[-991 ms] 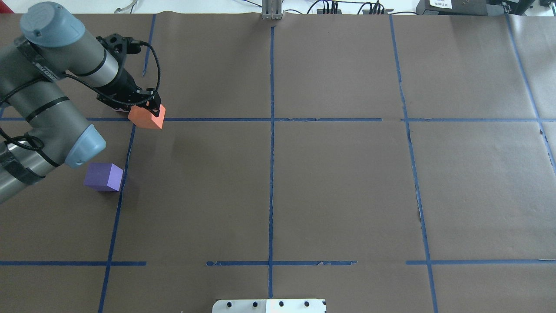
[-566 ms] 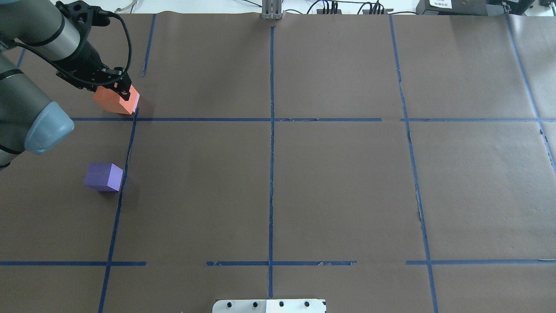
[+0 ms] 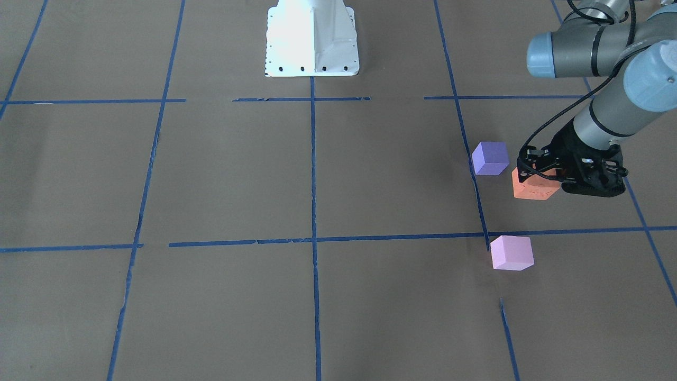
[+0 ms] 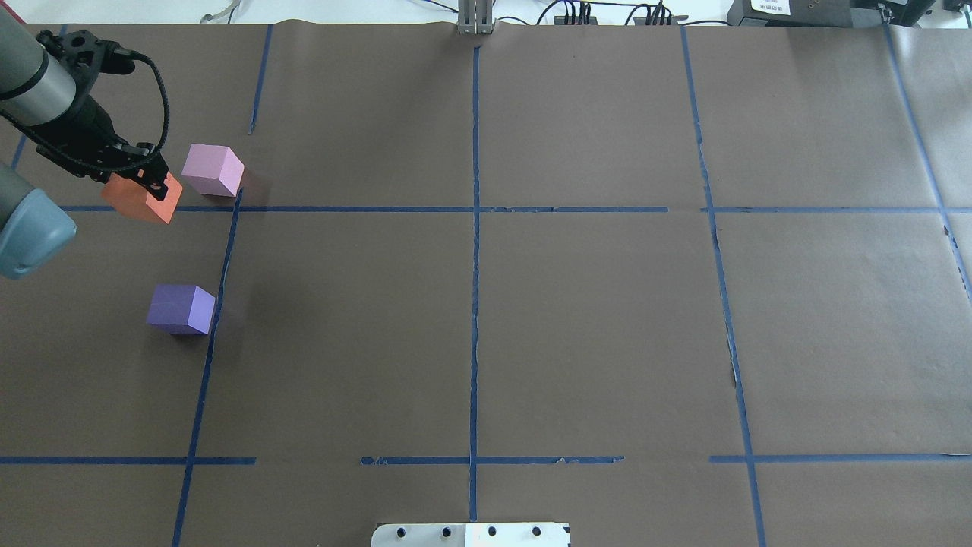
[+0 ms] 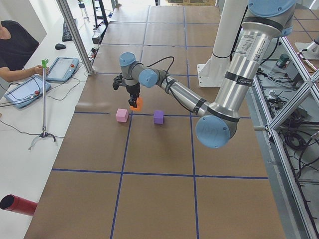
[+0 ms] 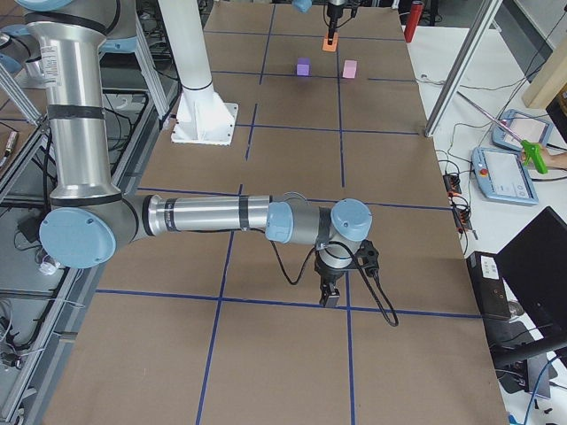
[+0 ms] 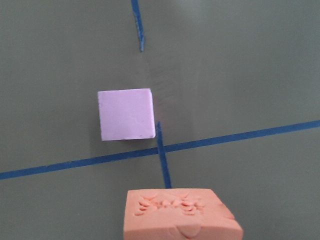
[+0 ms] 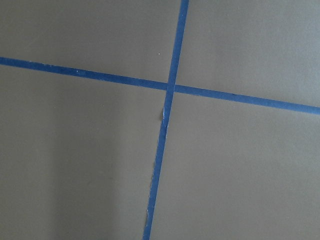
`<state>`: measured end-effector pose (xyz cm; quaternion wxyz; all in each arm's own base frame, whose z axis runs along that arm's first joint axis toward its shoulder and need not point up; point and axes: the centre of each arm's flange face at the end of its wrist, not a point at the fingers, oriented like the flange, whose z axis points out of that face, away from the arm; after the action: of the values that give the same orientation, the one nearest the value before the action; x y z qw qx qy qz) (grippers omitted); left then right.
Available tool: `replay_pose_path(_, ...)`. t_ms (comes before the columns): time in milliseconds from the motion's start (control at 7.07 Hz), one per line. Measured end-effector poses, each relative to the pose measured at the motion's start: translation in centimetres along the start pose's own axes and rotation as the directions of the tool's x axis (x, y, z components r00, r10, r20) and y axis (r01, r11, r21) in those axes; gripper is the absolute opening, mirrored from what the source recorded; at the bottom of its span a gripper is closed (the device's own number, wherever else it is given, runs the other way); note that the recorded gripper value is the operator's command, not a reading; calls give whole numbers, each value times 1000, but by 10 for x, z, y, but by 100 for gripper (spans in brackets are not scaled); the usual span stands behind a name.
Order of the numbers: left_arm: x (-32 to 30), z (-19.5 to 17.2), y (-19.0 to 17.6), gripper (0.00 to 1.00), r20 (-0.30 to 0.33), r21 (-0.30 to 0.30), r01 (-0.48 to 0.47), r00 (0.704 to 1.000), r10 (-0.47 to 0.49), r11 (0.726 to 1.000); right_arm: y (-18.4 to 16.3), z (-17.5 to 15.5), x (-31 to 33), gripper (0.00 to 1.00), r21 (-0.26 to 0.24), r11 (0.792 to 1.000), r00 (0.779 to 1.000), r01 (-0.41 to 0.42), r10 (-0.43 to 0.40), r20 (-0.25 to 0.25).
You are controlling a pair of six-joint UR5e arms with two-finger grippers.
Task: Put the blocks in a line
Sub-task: 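Lift the orange cube and carry it toward the pink cube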
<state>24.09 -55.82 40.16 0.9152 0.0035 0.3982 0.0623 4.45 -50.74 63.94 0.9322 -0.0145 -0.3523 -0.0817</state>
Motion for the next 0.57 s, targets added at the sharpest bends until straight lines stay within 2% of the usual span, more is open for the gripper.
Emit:
replay_pose_path(142, -9, 16, -3, 1, -15, -24, 37, 999, -37, 999, 0, 0, 0, 100, 0, 1000, 1000, 0, 0, 0)
replay_pose_path(566, -21, 50, -15, 1, -54, -41, 103, 993, -105, 994, 0, 0, 0, 100, 0, 1000, 1000, -1, 1, 0)
